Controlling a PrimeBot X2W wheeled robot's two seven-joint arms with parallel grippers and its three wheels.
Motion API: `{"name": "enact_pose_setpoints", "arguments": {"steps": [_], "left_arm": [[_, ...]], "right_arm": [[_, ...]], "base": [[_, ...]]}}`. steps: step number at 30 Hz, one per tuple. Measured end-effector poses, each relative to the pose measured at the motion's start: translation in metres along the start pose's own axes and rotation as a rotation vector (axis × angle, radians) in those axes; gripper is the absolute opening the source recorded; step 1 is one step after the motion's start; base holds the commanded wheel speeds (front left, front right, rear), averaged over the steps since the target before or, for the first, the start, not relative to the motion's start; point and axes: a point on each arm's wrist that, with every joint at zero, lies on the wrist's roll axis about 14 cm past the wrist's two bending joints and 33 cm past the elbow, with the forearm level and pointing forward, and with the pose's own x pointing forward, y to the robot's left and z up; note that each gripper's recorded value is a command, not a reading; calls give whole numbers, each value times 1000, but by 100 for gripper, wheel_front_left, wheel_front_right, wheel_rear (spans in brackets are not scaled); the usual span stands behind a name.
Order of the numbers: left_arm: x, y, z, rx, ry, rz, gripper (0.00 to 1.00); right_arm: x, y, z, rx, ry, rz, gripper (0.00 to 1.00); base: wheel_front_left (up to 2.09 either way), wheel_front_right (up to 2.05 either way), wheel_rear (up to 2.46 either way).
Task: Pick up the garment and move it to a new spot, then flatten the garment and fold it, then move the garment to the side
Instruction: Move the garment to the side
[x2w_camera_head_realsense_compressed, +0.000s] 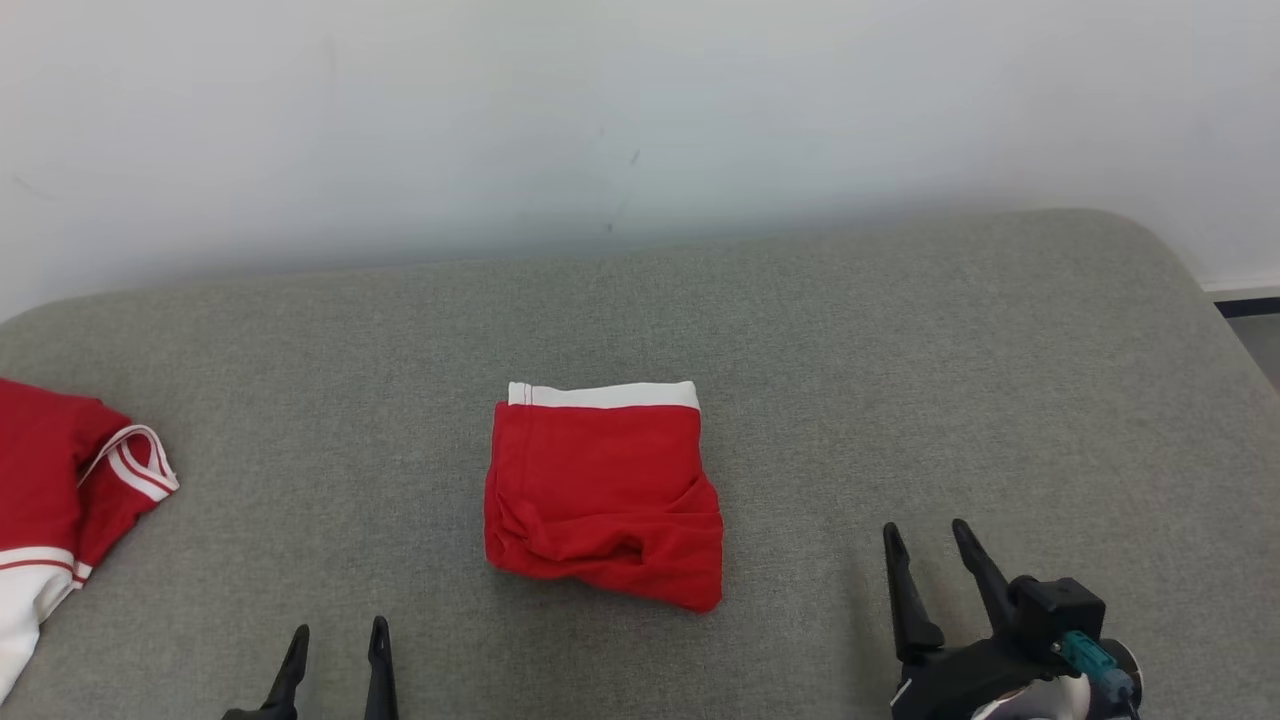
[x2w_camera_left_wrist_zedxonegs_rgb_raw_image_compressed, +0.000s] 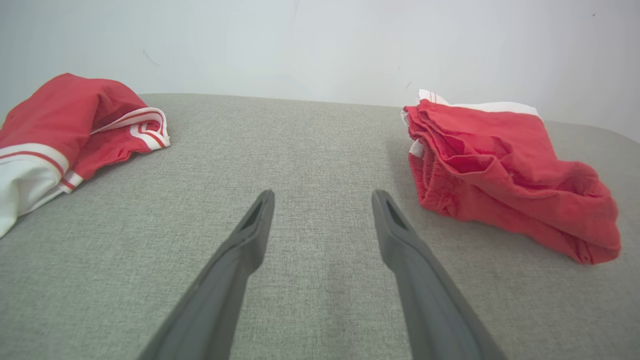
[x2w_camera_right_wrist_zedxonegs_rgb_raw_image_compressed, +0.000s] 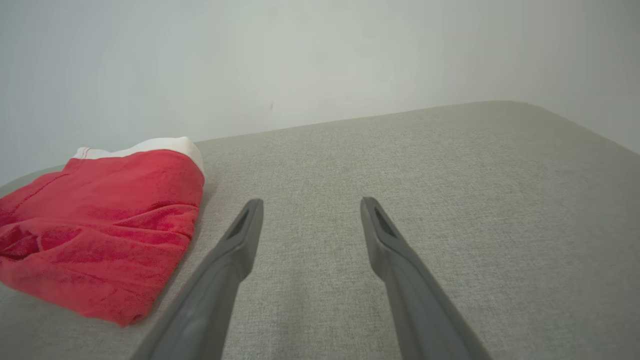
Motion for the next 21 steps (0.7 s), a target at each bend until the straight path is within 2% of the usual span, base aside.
{"name": "enact_pose_setpoints", "arguments": {"steps": [5, 9, 13, 21], "left_arm": [[-1, -3, -6, -9, 17, -6, 100], [2, -2, -9, -12, 27, -3, 100], [1, 5, -11, -11, 35, 22, 100], [-2, 21, -14, -8, 45, 73, 100]], "right_arm": [[12, 35, -7, 31, 24, 100, 100], [24, 60, -21, 115, 79, 161, 100], [41, 83, -27, 143, 110, 221, 100], [69, 103, -37, 143, 156, 266, 100]], "base": [[0, 0, 0], [0, 0, 0], [0, 0, 0], [0, 0, 0]]}}
